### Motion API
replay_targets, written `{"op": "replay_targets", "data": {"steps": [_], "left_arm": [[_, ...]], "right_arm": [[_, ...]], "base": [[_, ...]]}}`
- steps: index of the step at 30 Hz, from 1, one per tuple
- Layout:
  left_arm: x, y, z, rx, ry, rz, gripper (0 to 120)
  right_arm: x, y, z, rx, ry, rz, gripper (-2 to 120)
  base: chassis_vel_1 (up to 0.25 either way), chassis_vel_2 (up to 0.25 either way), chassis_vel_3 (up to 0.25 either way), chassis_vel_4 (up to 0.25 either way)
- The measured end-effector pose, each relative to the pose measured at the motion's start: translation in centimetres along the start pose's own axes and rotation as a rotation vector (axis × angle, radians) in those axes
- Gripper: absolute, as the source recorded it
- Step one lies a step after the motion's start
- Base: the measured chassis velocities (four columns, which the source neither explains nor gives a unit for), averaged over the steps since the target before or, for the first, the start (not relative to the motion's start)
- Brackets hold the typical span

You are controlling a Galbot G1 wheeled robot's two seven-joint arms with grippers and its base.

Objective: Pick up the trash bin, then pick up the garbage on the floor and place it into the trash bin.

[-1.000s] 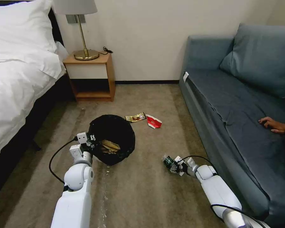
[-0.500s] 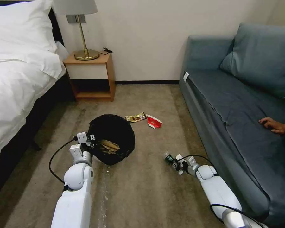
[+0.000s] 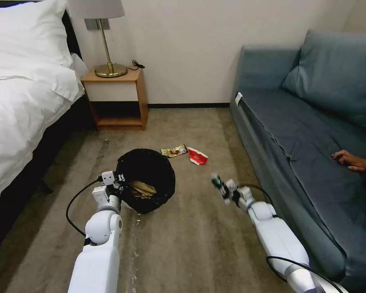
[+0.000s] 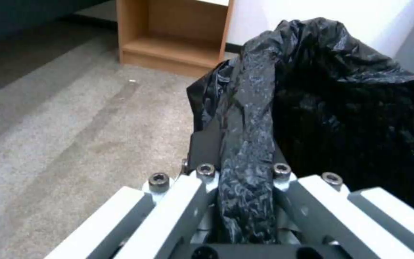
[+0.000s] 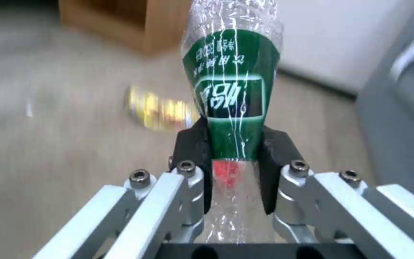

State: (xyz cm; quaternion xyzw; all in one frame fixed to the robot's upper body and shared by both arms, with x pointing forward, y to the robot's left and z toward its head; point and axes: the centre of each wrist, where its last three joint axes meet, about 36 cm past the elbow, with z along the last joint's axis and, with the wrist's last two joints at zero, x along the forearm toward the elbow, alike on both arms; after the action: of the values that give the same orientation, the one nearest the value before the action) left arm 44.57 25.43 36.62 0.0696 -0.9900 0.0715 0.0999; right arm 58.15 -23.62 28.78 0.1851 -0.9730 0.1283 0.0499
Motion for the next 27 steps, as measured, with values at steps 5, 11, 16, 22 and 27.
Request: {"op": "replay_targets", "data": {"steps": [5,11,16,22,27], "left_arm": [[-0.1,0.0,0.2,-0.003,0.004,-0.003,4],[-0.2,-0.1,0.2,-0.005,0.005,-0.005,4],[0.0,-0.3,-0.3,0.000,-0.006,-0.001,4],[0.1,-0.4,-0.4,0.003,-0.011,-0.002,4],[0.3,-0.7,-0.7,0.006,-0.019,0.001,4]], "right_arm": [[-1.2,6.0,-8.0,-0.022,-0.172,-0.027,17],[-0.4,13.9,-14.5,-0.089,-0.275,-0.112,17],[0.6,20.2,-15.3,-0.107,-0.283,-0.164,17],[0.1,23.1,-13.7,-0.091,-0.286,-0.190,17],[0.0,24.5,-11.7,-0.068,-0.272,-0.221,17]], "base": [[0.000,0.000,0.000,0.000],[0.000,0.000,0.000,0.000],[0.000,0.000,0.000,0.000],[0.000,0.000,0.000,0.000],[0.000,0.000,0.000,0.000]]}}
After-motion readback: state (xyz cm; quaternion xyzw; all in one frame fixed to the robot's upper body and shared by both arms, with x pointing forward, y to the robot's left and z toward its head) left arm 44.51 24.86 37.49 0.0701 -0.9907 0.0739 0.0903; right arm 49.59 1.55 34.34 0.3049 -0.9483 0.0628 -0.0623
